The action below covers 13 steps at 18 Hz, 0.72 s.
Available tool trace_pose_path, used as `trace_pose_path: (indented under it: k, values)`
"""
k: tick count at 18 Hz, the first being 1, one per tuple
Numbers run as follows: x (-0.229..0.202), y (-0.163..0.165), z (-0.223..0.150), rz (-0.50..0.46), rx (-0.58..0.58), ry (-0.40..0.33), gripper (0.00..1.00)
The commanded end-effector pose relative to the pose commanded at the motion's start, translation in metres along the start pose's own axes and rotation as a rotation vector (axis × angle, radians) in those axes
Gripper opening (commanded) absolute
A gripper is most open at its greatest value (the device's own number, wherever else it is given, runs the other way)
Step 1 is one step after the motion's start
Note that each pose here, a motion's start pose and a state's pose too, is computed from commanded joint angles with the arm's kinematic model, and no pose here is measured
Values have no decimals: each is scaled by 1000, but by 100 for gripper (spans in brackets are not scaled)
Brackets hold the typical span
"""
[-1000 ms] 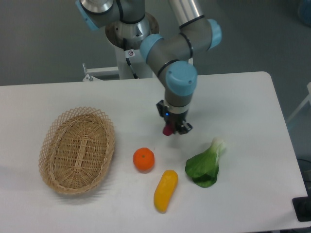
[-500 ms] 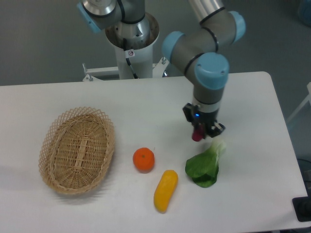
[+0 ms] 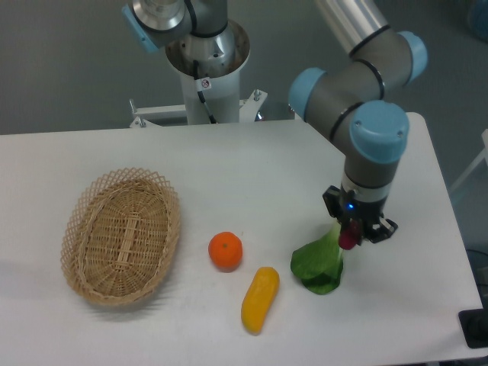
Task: Pick up the sweet potato from the table
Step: 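Lift the sweet potato and carry it up toward the bok choy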
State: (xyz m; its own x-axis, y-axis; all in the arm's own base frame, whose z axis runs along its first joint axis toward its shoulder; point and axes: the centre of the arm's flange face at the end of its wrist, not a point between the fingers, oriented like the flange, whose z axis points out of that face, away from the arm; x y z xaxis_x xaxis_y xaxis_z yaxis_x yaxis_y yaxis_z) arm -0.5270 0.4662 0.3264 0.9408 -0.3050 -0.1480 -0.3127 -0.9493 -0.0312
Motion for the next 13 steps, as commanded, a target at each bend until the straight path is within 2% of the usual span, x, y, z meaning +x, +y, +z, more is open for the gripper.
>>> trace_pose_path:
  k: [13]
  values:
    - [-4, 4, 5, -5, -12, 3, 23]
